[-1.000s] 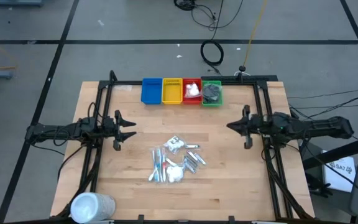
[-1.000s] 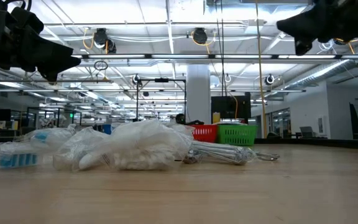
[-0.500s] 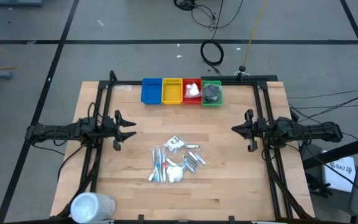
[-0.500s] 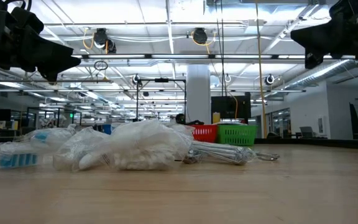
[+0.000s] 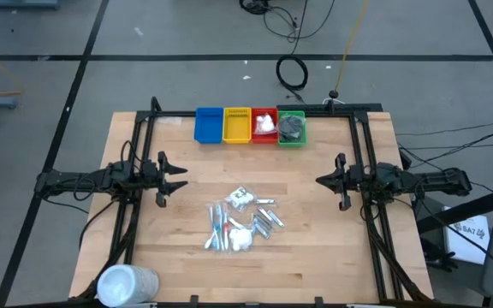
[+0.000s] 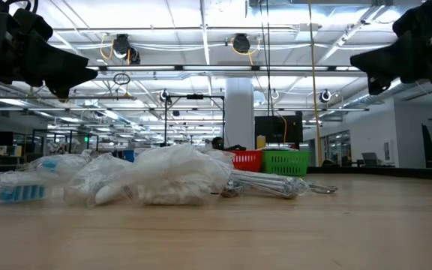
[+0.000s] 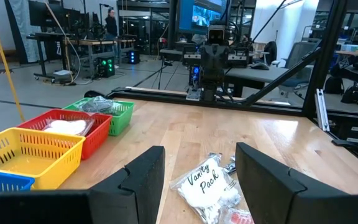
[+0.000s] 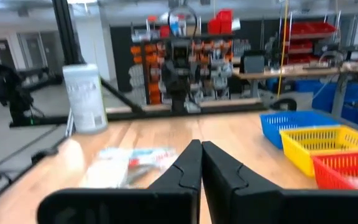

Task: Pick & Place Travel size toiletries
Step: Put the cotton pack into the red bin

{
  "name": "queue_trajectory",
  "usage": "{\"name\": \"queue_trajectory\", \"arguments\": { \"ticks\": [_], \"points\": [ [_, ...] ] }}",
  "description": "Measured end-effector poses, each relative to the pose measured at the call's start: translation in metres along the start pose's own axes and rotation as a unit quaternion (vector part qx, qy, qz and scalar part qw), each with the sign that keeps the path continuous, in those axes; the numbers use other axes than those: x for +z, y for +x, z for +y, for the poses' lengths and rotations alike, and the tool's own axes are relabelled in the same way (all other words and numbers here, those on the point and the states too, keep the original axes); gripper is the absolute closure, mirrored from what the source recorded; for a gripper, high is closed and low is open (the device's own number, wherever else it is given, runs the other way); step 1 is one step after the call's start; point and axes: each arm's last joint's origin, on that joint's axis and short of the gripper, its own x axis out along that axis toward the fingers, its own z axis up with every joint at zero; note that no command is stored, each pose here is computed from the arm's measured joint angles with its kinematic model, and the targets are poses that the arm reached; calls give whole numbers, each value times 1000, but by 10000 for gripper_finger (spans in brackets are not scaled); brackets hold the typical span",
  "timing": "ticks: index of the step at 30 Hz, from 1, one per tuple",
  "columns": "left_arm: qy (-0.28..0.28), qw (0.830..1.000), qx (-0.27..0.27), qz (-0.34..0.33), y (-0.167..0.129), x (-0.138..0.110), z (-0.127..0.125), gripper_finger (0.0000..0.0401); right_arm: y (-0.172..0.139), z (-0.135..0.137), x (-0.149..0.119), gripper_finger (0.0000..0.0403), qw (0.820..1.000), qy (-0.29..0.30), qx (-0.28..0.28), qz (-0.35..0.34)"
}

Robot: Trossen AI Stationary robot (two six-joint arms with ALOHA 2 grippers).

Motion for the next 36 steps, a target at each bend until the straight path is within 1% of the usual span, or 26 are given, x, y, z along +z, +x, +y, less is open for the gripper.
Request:
{"name": "queue_trajectory", "arguments": {
  "ticks": [4, 28, 31, 33, 36],
  "points": [
    [0, 1000, 0, 0, 0, 0, 0, 210, 0, -1, -6, 402, 999, -2, -3, 33],
    [-1, 1000, 0, -4, 0, 1, 0, 210, 0, -1, -7, 400, 999, 1, -4, 34],
    [-3, 1000, -1, -20, 0, 4, 0, 210, 0, -1, -7, 399, 999, 1, -4, 34],
    [-5, 999, -2, -42, 0, 8, 0, 210, 0, -1, -7, 399, 999, 1, -4, 34],
    [-41, 996, -7, -80, -1, 16, -1, 210, 0, -1, -7, 399, 999, 1, -4, 34]
  ]
}}
